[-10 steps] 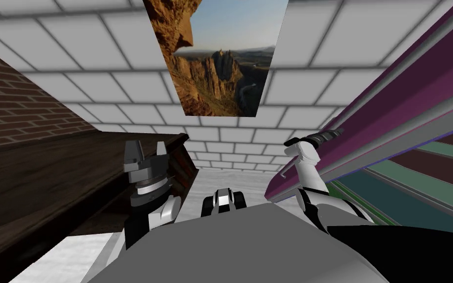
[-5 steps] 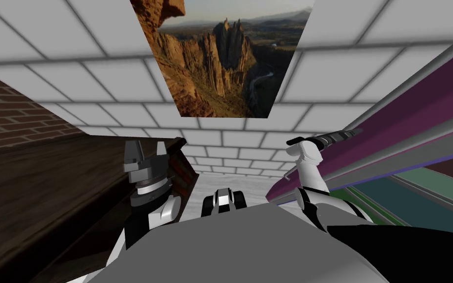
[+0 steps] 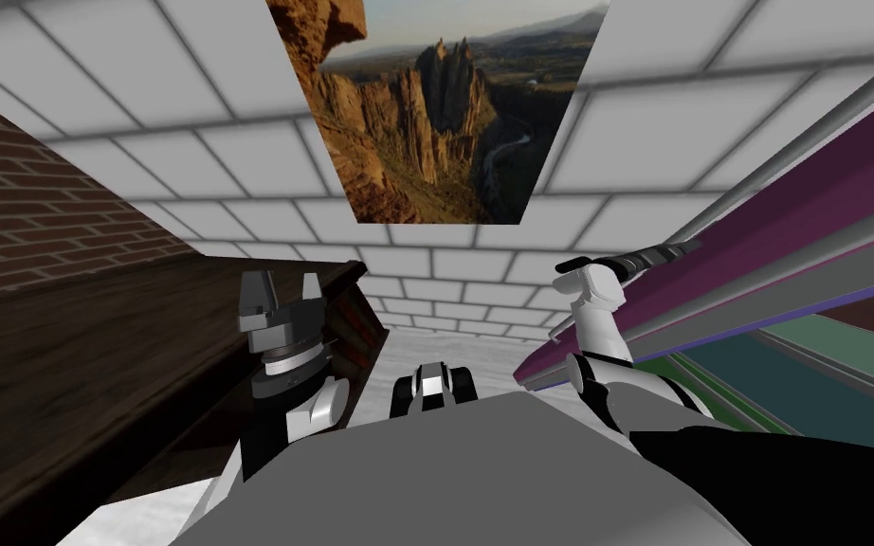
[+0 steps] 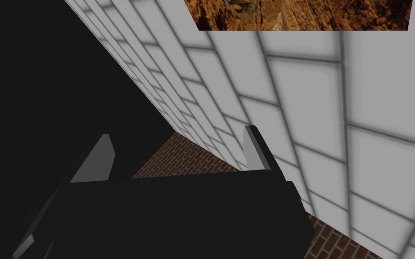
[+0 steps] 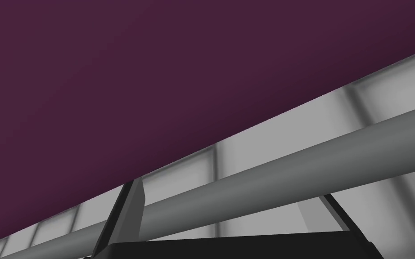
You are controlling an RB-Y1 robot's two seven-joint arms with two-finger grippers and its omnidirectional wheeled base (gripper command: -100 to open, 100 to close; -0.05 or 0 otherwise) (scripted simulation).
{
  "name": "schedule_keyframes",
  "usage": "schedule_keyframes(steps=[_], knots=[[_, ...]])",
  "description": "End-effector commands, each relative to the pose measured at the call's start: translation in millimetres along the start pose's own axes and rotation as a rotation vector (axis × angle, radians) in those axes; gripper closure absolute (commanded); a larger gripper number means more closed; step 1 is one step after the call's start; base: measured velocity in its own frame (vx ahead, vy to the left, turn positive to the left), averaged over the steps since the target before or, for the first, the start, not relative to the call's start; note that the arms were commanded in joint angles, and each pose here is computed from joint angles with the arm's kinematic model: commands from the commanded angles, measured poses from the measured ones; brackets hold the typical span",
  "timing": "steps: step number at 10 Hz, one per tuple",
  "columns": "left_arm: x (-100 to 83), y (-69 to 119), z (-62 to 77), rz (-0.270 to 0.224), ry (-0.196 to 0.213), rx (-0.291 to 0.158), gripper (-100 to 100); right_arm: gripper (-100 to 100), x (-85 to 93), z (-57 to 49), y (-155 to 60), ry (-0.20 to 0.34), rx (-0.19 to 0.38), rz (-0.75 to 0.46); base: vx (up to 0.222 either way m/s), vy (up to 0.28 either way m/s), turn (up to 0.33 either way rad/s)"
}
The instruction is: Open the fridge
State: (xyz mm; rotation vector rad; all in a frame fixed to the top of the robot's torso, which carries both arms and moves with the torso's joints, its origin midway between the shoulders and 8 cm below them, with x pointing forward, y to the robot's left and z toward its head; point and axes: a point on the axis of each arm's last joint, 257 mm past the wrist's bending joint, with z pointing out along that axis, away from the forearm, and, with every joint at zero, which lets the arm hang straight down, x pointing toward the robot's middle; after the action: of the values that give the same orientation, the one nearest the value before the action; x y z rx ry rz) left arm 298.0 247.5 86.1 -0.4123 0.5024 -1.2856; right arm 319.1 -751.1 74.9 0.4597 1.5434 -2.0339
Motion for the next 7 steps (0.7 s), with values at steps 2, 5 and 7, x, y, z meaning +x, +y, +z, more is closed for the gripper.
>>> schedule_keyframes(steps=[2,5,7], knots=[[0.0,0.0,0.0,0.0,0.0,0.0,0,-100,-14.3,6.1,-28.2,-0.007,0.035,0.011,-0.008,-0.006,0.016],[0.0,0.0,0.0,0.0,0.0,0.0,0,-100,-14.3,6.1,-28.2,-0.007,0.035,0.011,0.011,-0.001,0.0],[0.0,0.0,0.0,0.0,0.0,0.0,0,-100,-17.2,7.7,-32.9,-0.005,0.037,0.009,-0.005,0.0,0.018]])
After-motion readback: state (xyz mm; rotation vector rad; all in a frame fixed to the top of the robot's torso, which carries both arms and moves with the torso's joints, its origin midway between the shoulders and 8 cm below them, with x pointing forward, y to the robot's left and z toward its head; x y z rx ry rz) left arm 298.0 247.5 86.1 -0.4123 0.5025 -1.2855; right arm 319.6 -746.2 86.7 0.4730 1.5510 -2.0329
